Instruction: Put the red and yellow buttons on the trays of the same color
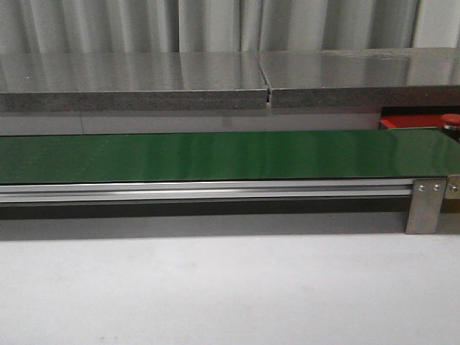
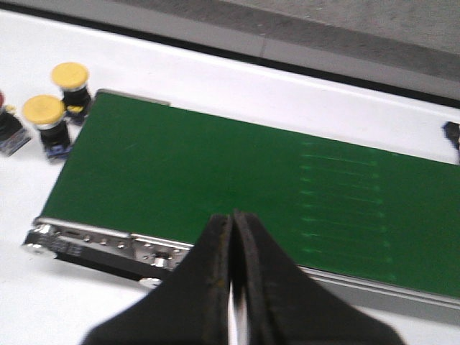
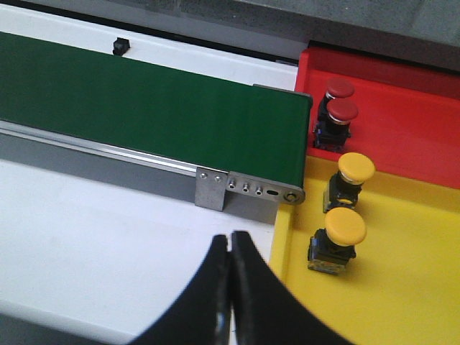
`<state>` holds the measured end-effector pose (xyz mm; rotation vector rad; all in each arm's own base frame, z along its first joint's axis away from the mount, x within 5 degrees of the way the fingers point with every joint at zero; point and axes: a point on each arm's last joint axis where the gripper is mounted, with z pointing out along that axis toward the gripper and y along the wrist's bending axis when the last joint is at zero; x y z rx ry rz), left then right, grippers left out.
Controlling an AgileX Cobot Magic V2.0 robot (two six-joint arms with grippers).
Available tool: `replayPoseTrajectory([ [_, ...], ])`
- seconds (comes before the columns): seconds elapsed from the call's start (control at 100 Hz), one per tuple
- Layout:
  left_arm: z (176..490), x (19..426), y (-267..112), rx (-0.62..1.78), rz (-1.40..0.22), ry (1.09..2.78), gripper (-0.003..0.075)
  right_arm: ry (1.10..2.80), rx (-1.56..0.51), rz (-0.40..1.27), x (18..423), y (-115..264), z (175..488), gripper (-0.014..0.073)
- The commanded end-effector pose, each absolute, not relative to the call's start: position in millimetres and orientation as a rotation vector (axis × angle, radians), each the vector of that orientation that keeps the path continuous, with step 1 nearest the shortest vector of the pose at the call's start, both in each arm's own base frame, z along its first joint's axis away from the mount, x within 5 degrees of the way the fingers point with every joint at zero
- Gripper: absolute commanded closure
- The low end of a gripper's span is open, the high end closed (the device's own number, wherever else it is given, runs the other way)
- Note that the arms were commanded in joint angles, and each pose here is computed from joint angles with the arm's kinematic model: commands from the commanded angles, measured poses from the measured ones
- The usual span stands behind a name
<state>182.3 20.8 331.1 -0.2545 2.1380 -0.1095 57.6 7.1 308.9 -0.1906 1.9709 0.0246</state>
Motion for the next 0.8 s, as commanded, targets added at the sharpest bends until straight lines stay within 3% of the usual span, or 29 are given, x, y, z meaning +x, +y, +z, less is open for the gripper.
replayPoseTrajectory([
  [0.0, 347.2, 195.9, 36.6, -0.349, -0.092, 2.091, 0.0694, 1.889, -0.194, 0.014, 59.7, 7.1, 320.8, 0.0716],
  [0.06, 346.2, 203.3, 46.9, -0.396, -0.074, 2.117, 0.0621, 1.89, -0.194, 0.014, 59.6, 7.1, 320.7, 0.0716],
  [0.23, 342.4, 223.6, 77.6, -0.511, -0.018, 2.142, 0.0279, 1.89, -0.194, 0.014, 59.6, 7.1, 320.6, 0.0716],
  [0.28, 340.5, 229.0, 85.9, -0.541, -0.008, 2.149, 0.023, 1.89, -0.194, 0.014, 59.6, 7.1, 320.6, 0.0716],
  [0.79, 308.1, 309.6, 186.9, -0.926, -0.068, 2.292, 0.028, 1.89, -0.194, 0.014, 59.6, 7.1, 320.6, 0.0716],
])
